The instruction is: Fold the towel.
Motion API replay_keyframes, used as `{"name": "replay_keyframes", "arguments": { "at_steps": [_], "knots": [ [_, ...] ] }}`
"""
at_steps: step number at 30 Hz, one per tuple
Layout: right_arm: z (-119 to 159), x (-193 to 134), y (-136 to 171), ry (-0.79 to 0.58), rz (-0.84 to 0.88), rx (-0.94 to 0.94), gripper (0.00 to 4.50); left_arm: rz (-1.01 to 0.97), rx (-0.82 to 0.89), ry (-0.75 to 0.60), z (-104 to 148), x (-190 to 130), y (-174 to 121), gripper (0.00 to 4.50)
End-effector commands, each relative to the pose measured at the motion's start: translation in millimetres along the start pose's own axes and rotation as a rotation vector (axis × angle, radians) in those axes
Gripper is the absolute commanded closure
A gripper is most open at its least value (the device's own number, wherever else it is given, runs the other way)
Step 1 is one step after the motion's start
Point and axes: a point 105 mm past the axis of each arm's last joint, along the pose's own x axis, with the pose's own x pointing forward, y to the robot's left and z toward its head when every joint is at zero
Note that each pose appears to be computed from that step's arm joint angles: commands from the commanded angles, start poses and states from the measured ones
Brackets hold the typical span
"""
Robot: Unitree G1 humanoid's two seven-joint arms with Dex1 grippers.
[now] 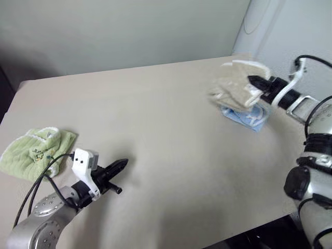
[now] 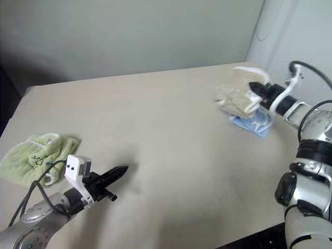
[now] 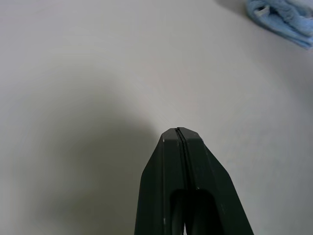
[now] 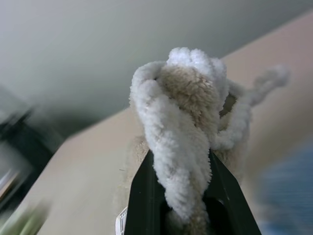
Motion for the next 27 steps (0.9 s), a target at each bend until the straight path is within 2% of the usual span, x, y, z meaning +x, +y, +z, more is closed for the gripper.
{"name": "replay_keyframes", "arguments": {
  "at_steps": [1, 4, 6, 9, 13, 19, 24, 27],
  "knots": [
    [-29.5, 6.8, -39.5, 0.064, -0.173, 0.054, 4.47, -0.035, 0.025, -0.017, 6.3, 8.8, -2.4, 4.5],
    [-55.4, 11.1, -60.8, 0.104, -0.274, 0.043, 4.47, -0.047, 0.037, -0.015, 8.2, 15.2, -3.4, 4.5],
    [-60.0, 10.0, -72.3, 0.091, -0.339, 0.027, 4.47, -0.046, 0.038, -0.02, 9.4, 15.1, -3.0, 4.5],
    [-59.2, 8.1, -77.5, 0.08, -0.356, -0.003, 3.6, -0.03, 0.035, -0.025, 8.2, 10.3, -2.6, 4.5],
    [-50.5, 5.1, -78.4, 0.059, -0.343, -0.043, 2.21, 0.008, 0.019, -0.032, 3.4, 1.4, -2.3, 4.5],
    [-20.3, -4.7, -75.8, -0.022, -0.322, -0.105, 0.18, 0.028, 0.009, -0.037, 1.0, -4.8, -2.1, 4.5],
    [6.5, -16.4, -74.2, -0.087, -0.356, -0.217, 0.08, 0.029, 0.012, -0.042, 5.9, -0.8, 3.7, 4.5],
    [16.0, -17.9, -58.2, -0.1, -0.281, -0.274, 0.08, 0.026, 0.004, -0.06, 12.4, 3.8, 7.0, 4.5]
  ]
}}
